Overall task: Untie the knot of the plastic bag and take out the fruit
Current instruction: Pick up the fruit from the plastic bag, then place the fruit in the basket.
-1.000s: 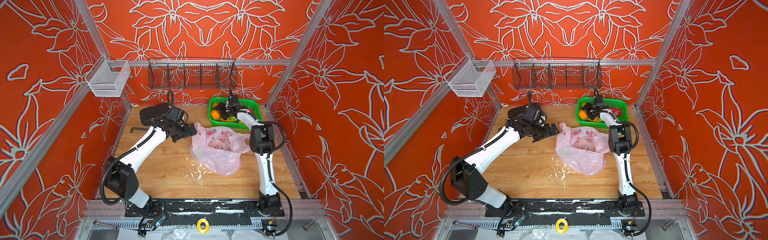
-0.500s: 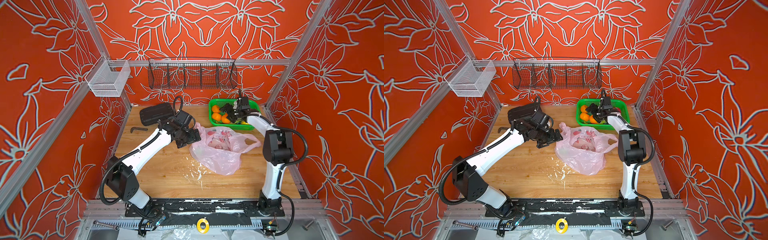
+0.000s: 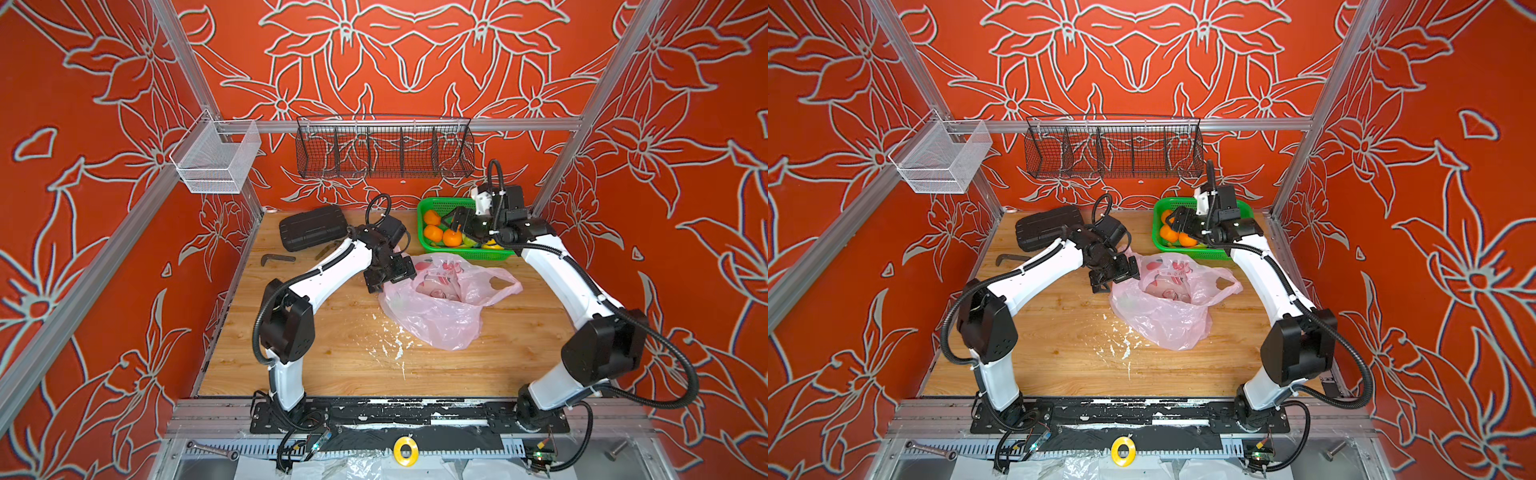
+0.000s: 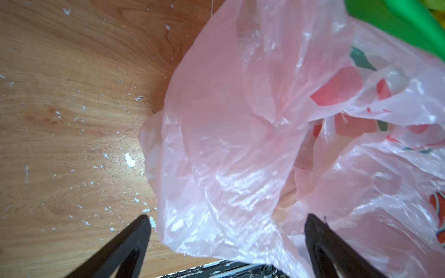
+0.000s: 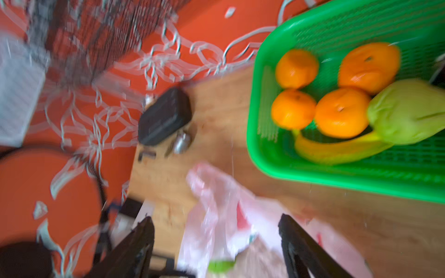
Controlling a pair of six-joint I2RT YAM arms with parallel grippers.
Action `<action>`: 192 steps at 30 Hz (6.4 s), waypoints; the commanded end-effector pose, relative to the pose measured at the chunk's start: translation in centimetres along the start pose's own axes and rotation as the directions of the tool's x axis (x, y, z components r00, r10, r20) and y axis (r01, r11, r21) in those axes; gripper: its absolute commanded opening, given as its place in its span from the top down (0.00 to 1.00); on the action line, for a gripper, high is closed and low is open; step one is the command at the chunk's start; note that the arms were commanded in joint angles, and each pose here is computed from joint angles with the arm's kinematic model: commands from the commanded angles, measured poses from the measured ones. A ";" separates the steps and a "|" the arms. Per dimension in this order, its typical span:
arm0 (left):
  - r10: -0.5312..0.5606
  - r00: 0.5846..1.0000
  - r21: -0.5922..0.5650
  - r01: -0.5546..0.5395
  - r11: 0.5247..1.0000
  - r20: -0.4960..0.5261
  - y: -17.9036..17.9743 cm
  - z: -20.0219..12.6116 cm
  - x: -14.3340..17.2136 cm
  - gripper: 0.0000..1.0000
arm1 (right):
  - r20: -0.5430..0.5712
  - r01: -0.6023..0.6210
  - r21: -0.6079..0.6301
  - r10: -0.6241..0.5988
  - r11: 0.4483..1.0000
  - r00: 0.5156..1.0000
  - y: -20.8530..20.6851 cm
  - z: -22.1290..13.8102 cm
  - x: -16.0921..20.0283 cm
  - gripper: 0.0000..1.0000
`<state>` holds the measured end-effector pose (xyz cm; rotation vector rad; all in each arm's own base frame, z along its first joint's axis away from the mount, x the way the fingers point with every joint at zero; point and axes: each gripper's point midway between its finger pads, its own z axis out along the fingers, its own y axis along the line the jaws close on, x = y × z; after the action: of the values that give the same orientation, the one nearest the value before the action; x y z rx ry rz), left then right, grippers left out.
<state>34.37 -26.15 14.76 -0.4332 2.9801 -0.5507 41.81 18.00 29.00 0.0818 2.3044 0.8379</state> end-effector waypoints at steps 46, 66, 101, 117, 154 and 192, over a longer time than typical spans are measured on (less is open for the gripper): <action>0.156 0.988 0.175 -0.156 0.972 0.010 3.4 6.4 4.7 0.61 | -0.087 0.519 -0.291 -0.562 0.804 0.823 -2.4 10.1 22.5 0.54; 0.143 0.978 0.158 -0.167 0.973 0.151 5.8 -1.7 2.5 0.14 | -0.105 0.630 -0.316 -0.687 0.709 0.719 -3.9 10.6 24.4 0.50; -0.019 0.978 0.258 0.074 0.963 -0.209 5.7 9.9 0.6 0.92 | -0.094 0.587 -0.433 -0.682 0.684 0.725 -0.4 14.0 25.7 0.21; -0.125 0.986 0.106 0.136 0.985 -0.108 9.5 8.6 -1.9 1.00 | -0.064 0.642 -0.262 -0.677 0.720 0.733 -2.7 10.8 23.5 0.43; -0.129 0.991 0.122 0.130 0.984 -0.019 9.0 5.6 -2.8 0.52 | 0.283 0.255 -0.337 -0.161 0.906 0.945 6.3 -0.6 7.7 0.49; 0.070 0.926 0.371 -0.217 0.903 0.372 1.4 -13.3 -3.7 0.01 | 0.328 -0.383 -0.093 0.391 0.919 0.860 -16.9 14.7 -13.2 0.51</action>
<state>36.74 -19.70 25.51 -0.2746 2.4604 -0.9557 61.85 8.32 17.59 0.7003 1.9599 1.0056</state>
